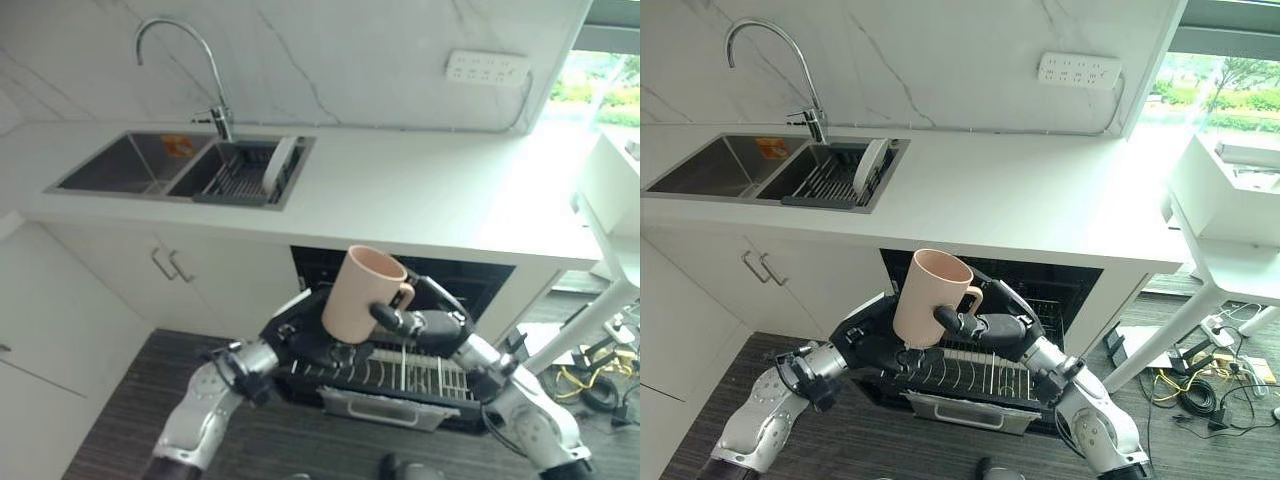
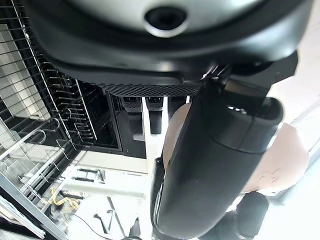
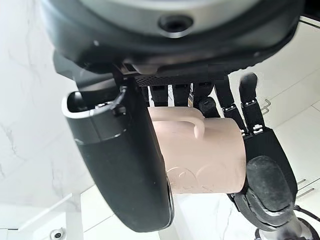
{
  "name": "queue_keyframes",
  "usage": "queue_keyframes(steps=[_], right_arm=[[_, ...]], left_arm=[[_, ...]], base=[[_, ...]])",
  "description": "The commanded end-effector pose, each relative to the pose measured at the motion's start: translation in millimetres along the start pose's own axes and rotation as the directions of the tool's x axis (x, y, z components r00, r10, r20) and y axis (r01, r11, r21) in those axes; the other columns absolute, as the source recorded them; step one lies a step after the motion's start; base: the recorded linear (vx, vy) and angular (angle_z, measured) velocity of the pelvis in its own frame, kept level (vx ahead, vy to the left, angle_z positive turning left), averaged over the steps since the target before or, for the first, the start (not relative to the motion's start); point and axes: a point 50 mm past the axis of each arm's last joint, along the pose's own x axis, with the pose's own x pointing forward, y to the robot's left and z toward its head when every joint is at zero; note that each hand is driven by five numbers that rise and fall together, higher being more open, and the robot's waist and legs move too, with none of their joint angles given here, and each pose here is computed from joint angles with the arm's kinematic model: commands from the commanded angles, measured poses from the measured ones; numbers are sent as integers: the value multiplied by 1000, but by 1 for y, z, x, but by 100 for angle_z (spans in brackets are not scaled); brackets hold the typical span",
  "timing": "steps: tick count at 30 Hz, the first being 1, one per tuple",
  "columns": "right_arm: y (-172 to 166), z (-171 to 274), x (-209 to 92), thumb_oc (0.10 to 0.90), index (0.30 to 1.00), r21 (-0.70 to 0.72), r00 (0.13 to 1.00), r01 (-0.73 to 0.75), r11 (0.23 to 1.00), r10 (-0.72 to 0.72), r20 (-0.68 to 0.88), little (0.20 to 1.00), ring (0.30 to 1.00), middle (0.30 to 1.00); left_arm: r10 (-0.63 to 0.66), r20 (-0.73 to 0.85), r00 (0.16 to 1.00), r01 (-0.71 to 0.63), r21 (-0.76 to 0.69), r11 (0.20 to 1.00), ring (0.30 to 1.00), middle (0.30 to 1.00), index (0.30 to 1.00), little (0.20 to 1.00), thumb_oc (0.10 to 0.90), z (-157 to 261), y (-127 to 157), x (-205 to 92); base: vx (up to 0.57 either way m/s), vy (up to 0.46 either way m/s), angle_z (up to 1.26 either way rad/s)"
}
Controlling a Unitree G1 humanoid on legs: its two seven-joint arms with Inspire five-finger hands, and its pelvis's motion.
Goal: Place the dishes in the dishwasher.
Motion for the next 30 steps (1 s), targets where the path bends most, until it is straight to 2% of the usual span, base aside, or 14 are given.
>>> queue_keyframes(steps=[1,8,15,19,22,25,27,30], right_arm=[[43,95,12,400,300,-180,760,-200,963,269,591,300,300,300],[32,103,1,400,300,-197,757,-86,976,193,625,300,300,300],[24,110,-7,400,300,-199,745,-21,980,148,651,300,300,300],[23,109,-9,400,300,-192,744,-7,981,134,655,300,300,300],[20,108,-11,400,300,-181,744,12,983,112,659,300,300,300],[17,106,-13,400,300,-177,741,34,984,94,665,300,300,300],[16,106,-15,400,300,-164,735,55,985,71,675,300,300,300],[8,103,-18,400,300,-154,747,169,973,-24,665,300,300,300]], left_arm=[[313,-157,937,-297,118,948,900,900,900,900,800,-22,36,-31],[509,-223,831,-480,176,860,900,900,900,900,800,-31,60,-57],[593,-273,757,-557,205,805,900,900,900,900,800,-37,72,-72],[604,-271,749,-569,203,797,900,900,900,900,800,-37,74,-75],[605,-235,761,-575,187,796,900,900,900,900,800,-32,73,-72],[625,-134,769,-600,189,778,900,900,900,900,800,-18,75,-66],[602,16,799,-591,213,778,900,900,900,900,800,6,73,-59],[559,127,819,-570,281,772,900,900,900,900,800,26,68,-50]], base=[[0,0,0],[-3,5,-2],[0,0,0],[-6,1,-4],[-6,2,-6],[0,0,0],[0,0,0],[0,0,0]])
